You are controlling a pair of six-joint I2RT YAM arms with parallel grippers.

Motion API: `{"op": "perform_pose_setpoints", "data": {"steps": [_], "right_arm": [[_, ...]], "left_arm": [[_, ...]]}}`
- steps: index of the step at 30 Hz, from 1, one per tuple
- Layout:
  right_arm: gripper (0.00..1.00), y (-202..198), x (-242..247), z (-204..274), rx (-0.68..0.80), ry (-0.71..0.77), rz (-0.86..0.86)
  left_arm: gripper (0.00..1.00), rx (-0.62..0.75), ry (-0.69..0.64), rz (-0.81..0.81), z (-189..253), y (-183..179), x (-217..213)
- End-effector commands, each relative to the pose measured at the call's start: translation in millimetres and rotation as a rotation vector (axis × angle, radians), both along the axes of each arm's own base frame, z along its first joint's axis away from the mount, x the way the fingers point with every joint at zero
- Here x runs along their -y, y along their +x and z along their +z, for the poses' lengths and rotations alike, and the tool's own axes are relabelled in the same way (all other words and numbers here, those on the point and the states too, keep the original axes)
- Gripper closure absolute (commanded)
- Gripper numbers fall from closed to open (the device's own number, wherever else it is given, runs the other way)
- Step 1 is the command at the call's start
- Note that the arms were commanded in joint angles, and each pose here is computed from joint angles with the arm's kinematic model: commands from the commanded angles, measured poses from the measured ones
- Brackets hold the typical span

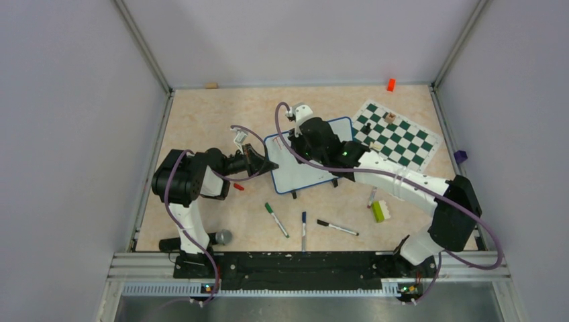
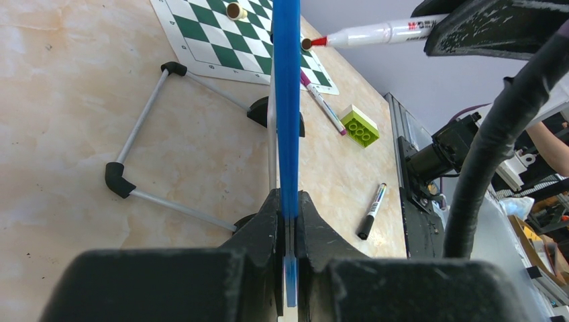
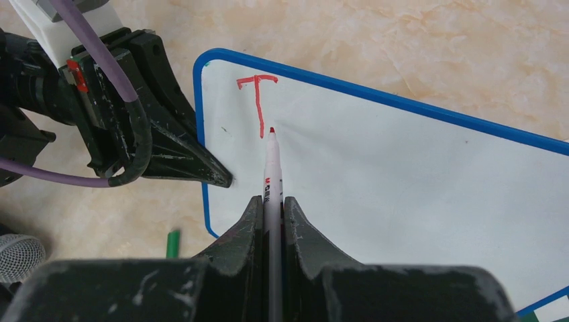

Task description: Write a sentence on the whiteboard

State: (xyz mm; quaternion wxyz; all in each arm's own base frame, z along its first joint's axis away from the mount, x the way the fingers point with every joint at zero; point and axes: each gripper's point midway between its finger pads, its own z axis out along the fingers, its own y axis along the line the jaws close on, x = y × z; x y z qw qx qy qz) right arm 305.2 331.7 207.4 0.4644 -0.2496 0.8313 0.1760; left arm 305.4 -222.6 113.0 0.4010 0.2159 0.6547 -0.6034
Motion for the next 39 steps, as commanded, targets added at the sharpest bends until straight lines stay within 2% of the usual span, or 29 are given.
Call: {"op": "perform_pose_setpoints", "data": {"steps": [1,20,39], "right_arm": [[1.0,14,-7,35,0.073,0.061,-0.025],[1.0,23,-4,32,0.089,0.037,-0.067],[1.0,20,-11,23,0.062,0.017,-0.025]], "left_arm": [[1.0,0.148,0.007,-0.073,10,-12,3],[1.0,0.153,0.008,-0.073,10,-12,3],[1.0,0.155,0.008,-0.076,10,-12,3]]}}
